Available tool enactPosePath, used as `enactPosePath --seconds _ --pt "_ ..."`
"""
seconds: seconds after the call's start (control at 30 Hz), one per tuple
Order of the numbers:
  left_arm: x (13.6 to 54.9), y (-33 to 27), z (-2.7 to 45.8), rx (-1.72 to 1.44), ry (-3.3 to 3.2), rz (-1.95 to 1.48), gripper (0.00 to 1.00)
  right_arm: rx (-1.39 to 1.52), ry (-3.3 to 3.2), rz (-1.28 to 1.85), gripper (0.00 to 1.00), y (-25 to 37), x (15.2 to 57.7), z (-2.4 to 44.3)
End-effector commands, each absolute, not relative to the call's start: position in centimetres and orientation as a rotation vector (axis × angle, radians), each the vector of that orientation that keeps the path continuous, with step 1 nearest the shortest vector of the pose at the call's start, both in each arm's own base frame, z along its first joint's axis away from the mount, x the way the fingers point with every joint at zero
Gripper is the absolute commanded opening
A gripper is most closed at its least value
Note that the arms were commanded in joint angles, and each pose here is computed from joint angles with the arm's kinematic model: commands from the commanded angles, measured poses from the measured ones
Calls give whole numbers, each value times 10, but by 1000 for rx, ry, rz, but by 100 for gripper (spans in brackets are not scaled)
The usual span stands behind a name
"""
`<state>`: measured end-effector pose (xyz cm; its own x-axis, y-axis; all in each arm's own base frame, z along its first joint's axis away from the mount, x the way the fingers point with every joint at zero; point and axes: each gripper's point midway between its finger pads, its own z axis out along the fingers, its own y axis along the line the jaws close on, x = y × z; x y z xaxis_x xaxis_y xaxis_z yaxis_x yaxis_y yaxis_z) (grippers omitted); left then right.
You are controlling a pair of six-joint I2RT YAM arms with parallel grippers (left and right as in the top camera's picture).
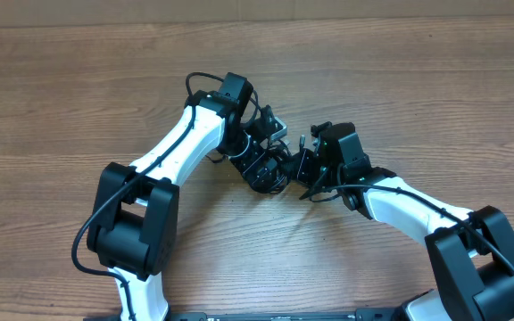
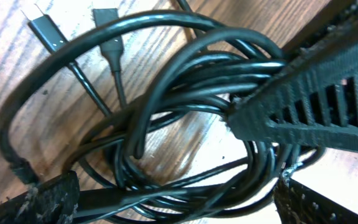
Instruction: Untangle cables
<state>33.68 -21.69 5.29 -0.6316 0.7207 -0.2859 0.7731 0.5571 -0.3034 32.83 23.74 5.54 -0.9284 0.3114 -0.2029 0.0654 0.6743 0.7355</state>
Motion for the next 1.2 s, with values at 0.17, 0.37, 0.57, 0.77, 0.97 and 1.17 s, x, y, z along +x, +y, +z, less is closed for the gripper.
enactPosePath --seconds 0.17,0.37,0.57,0.77,0.97,1.17 --pt "354 -200 53 1113 2728 -450 100 281 2533 1118 4 237 336 68" --pt "357 -200 53 1095 2723 -448 98 286 2545 1113 4 236 335 66" --pt "355 -200 52 1146 2704 -449 98 288 2548 1111 4 236 334 66" --pt "357 -198 52 1137 2706 -448 100 296 2550 1097 4 234 335 65" --pt "355 -197 52 1169 2699 -446 95 301 2560 1093 7 234 333 63" --pt "352 -196 51 1219 2685 -443 89 306 2556 1098 4 234 334 64"
